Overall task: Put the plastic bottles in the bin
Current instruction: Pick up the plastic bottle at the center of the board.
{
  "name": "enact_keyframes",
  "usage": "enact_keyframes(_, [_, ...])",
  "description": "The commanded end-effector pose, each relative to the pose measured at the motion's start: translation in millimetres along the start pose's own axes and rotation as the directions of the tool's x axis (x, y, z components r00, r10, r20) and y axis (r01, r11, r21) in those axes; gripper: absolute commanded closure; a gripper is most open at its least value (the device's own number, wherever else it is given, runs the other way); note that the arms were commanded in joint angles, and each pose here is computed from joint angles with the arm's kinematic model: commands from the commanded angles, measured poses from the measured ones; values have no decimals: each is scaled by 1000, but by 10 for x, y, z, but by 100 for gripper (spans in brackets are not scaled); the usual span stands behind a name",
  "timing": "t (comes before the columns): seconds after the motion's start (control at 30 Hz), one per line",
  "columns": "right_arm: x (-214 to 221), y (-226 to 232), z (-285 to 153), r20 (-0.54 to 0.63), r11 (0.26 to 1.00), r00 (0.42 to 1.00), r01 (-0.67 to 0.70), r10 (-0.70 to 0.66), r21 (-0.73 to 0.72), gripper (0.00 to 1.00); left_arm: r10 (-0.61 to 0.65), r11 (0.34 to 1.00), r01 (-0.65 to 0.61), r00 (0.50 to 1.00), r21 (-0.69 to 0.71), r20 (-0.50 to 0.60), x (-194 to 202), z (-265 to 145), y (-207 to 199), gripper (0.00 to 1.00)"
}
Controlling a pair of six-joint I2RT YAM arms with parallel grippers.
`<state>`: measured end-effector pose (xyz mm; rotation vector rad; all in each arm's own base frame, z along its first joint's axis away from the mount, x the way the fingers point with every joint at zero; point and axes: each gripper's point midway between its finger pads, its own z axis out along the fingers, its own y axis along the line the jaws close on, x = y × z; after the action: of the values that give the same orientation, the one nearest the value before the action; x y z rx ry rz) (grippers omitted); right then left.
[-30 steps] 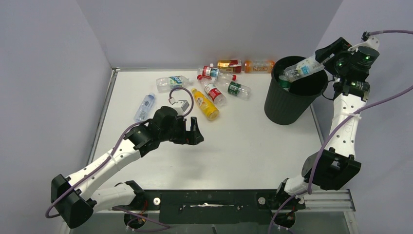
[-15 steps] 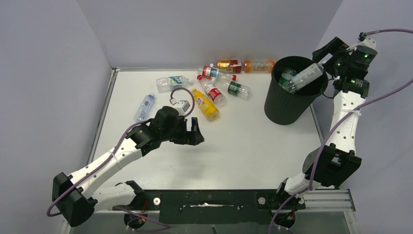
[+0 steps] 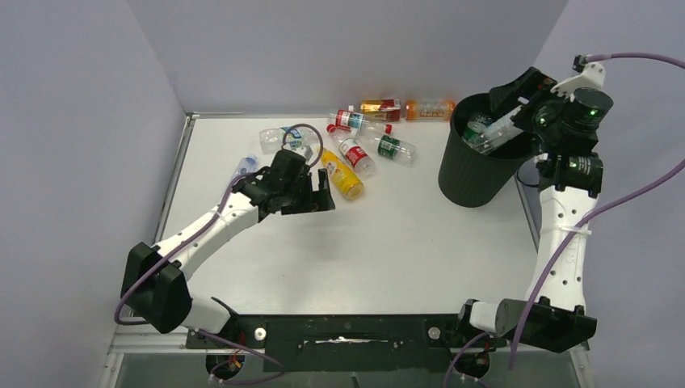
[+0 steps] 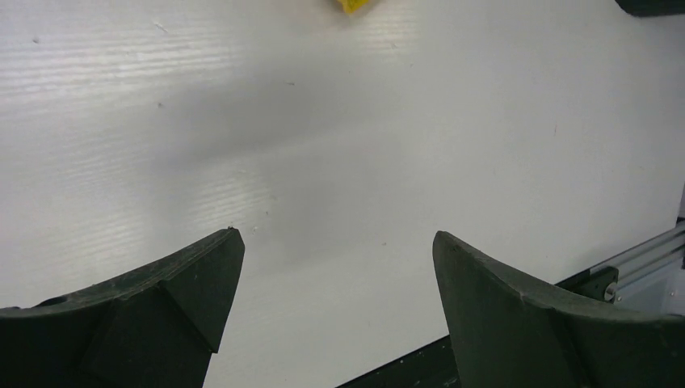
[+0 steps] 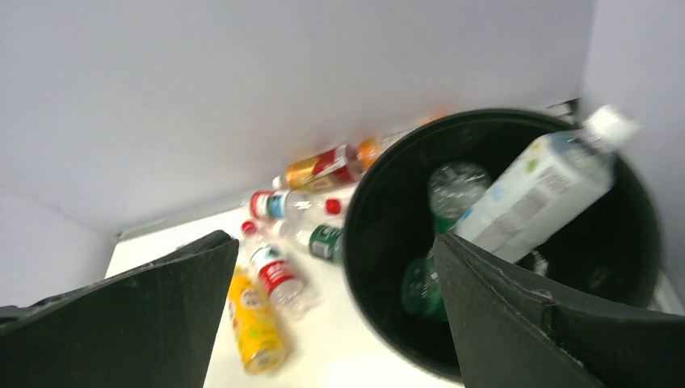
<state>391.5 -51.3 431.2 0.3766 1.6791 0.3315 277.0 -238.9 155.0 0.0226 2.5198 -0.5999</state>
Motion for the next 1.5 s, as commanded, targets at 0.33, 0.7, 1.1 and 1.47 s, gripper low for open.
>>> enact_keyframes(0.33, [1211, 1010, -381, -220, 966, 970, 47, -105, -255, 3, -256, 957, 240, 962, 161, 94, -784, 585, -263, 11])
enact_keyframes(0.7, [1653, 1016, -633, -306, 954, 938, 71, -164, -293, 3, -431, 892, 417, 901, 173, 51, -947, 1237, -354, 11])
enact_keyframes(1.1, [1767, 909, -790, -319, 946, 923, 115, -214, -302, 1, -537, 840, 532, 843, 110, 22, -941, 1767, -271, 11])
enact_keyframes(1.47, [1865, 883, -814, -332, 939, 914, 124, -233, -320, 1, -530, 848, 530, 848, 28, 22, -734, 1960, -112, 35])
